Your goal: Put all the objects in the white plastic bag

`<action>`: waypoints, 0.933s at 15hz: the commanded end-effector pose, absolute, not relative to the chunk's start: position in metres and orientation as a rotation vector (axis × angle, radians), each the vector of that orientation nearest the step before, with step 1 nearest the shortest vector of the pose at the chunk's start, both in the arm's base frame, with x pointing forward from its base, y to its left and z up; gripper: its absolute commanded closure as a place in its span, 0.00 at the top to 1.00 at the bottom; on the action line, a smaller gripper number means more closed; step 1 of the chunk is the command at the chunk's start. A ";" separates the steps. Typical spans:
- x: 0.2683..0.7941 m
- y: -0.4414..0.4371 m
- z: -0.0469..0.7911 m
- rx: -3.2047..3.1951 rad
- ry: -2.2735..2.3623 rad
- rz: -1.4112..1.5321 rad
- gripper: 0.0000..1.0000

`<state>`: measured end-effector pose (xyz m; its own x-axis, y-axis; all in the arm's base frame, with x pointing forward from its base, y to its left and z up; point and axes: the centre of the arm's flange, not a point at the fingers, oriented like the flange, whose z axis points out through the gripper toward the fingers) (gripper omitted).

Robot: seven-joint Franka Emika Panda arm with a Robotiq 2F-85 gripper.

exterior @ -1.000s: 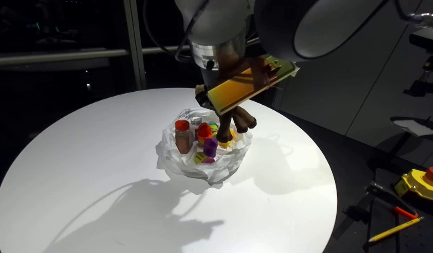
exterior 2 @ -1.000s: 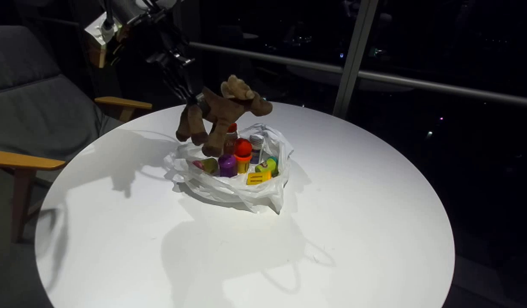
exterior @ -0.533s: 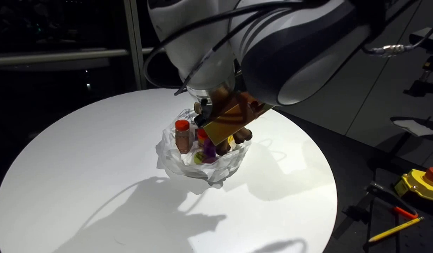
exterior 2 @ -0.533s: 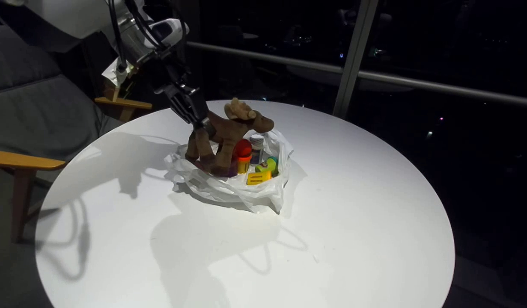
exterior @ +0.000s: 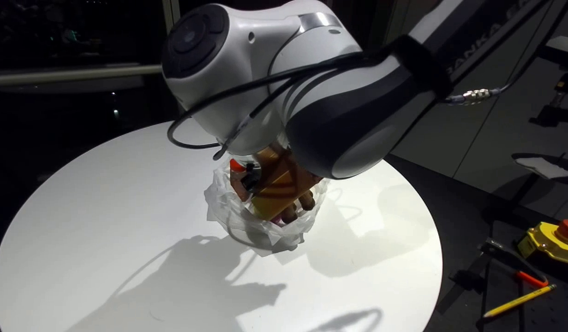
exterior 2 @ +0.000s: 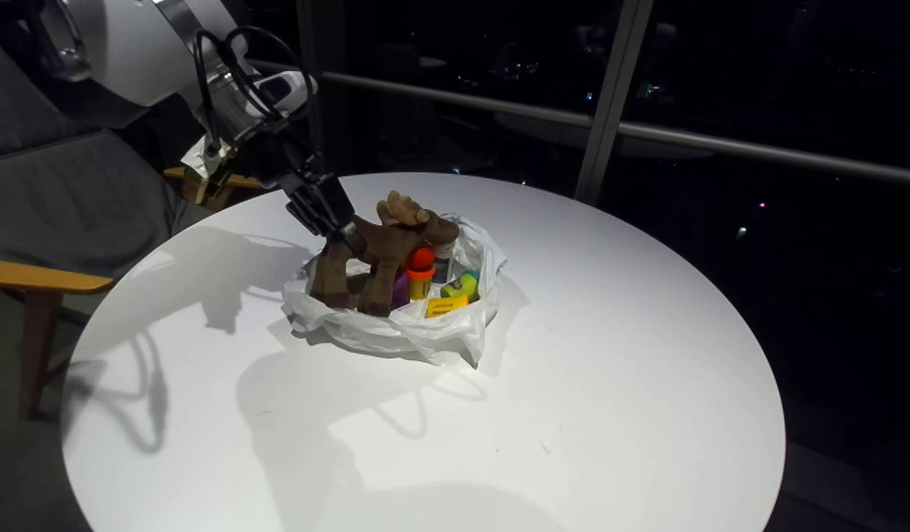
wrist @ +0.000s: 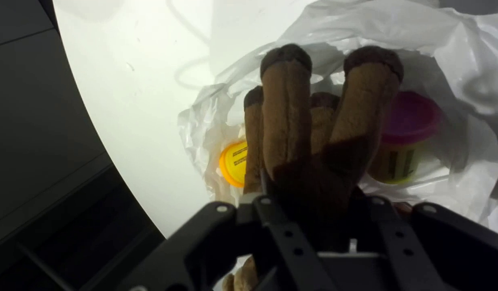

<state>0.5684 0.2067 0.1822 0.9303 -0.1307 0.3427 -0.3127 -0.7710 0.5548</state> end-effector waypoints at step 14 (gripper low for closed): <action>0.594 0.190 0.204 2.505 -0.470 0.121 1.00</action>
